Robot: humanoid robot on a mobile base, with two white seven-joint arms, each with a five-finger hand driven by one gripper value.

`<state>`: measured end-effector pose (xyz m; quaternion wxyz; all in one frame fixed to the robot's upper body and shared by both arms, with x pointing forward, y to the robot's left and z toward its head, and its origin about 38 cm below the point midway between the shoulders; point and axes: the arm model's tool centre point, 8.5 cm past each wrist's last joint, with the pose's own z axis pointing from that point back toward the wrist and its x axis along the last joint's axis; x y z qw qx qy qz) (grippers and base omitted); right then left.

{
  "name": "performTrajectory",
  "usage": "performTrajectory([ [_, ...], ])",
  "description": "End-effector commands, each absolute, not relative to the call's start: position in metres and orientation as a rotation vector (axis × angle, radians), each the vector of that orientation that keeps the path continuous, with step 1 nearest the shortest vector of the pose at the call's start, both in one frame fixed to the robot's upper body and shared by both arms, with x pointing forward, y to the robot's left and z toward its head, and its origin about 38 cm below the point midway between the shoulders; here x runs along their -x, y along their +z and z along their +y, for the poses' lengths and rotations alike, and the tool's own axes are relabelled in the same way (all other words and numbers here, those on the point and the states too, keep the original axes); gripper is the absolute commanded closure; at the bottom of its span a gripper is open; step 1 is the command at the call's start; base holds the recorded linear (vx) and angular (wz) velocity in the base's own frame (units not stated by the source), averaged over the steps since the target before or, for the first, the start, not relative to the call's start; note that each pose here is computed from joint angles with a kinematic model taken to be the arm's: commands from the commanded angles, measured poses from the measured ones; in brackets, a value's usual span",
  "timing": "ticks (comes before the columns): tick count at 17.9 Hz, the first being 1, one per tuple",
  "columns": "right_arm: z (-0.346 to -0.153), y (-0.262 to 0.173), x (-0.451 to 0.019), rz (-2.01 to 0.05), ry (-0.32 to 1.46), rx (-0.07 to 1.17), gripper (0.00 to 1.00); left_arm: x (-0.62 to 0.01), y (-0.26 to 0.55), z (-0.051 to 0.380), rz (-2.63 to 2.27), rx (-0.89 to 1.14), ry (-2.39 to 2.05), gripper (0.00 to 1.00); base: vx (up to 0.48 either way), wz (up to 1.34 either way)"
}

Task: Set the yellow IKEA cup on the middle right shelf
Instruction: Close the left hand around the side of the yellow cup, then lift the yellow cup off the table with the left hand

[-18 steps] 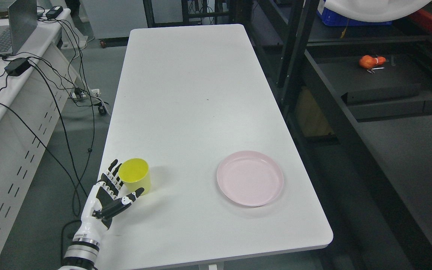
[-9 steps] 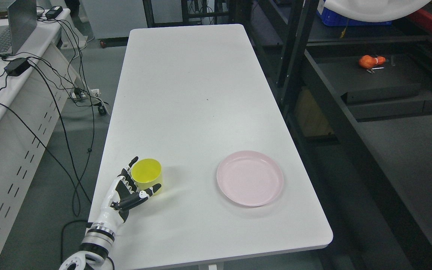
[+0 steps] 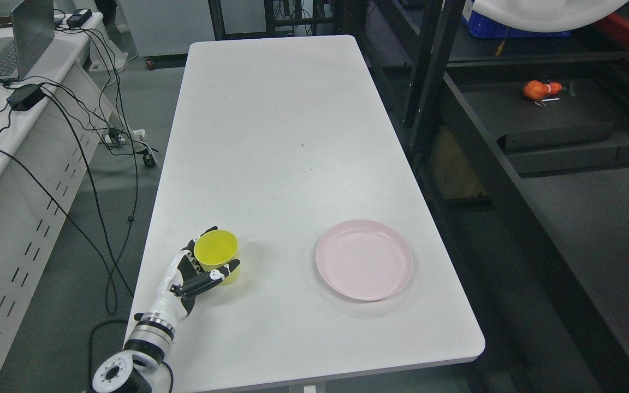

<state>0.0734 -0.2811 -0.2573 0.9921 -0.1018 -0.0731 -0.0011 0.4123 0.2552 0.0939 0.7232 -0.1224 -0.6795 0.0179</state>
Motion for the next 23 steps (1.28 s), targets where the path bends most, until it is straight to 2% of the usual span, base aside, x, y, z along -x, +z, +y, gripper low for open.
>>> performTrajectory([
  [1, -0.291, -0.257, -0.064, -0.132, -0.008, 0.216, 0.01, -0.413, 0.076, 0.278, -1.469, 0.240, 0.107, 0.62, 0.000, 0.00],
  [2, -0.291, -0.257, -0.064, -0.132, -0.008, 0.216, 0.01, -0.412, 0.080, 0.290, -1.500, 0.217, 0.136, 0.74, 0.000, 0.00],
  [6, -0.291, -0.257, -0.064, -0.132, -0.008, 0.216, 0.01, -0.405, 0.102, 0.310, -1.679, 0.198, 0.176, 1.00, 0.000, 0.00],
  [14, -0.291, -0.257, -0.064, -0.132, -0.008, 0.216, 0.01, -0.375, 0.185, 0.321, -1.977, 0.185, 0.169, 1.00, -0.054, 0.02],
  [23, -0.291, -0.257, -0.064, -0.132, -0.008, 0.216, 0.01, -0.370, 0.188, 0.313, -2.025, 0.192, 0.144, 1.00, -0.155, 0.04],
])
